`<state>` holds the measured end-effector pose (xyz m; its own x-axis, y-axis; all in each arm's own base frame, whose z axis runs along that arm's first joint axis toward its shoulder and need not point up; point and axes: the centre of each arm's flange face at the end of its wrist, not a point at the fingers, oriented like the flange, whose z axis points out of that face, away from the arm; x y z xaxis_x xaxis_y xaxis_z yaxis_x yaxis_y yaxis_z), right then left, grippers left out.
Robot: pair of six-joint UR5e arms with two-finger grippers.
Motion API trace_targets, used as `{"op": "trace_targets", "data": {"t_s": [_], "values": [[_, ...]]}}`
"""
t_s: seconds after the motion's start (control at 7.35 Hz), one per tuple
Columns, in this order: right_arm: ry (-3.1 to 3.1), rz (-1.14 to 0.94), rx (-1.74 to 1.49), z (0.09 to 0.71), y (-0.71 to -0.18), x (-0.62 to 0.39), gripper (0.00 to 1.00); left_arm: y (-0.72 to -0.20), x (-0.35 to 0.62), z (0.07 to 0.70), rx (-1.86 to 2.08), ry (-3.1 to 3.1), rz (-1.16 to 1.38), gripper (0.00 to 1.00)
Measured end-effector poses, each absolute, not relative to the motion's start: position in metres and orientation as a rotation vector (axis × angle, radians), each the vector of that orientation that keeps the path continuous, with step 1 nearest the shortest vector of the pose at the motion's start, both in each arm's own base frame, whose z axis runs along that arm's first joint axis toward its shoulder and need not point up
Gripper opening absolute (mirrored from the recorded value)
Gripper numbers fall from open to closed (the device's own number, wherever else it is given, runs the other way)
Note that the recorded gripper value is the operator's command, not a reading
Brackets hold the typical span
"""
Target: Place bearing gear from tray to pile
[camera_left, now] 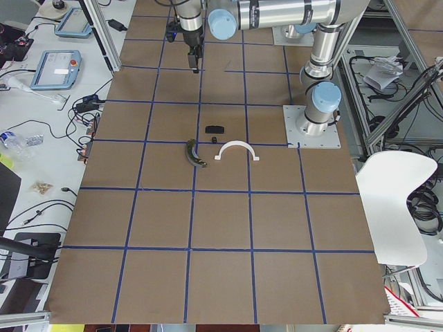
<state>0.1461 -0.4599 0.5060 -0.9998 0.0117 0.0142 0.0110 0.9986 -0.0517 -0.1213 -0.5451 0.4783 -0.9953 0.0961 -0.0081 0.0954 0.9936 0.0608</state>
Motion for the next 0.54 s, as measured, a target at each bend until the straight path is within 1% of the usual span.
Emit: {"op": "trace_targets", "data": {"t_s": [0.27,0.54], "values": [[-3.135,0.08,-0.009,0.506,-0.463,0.143,1.0,-0.525,-0.16,0.507,0.167,3.127,0.047,1.0],[-3.138,0.09,-0.008,0.512,-0.468,0.131,1.0,-0.513,-0.169,0.516,0.182,3.137,0.019,1.0]]}}
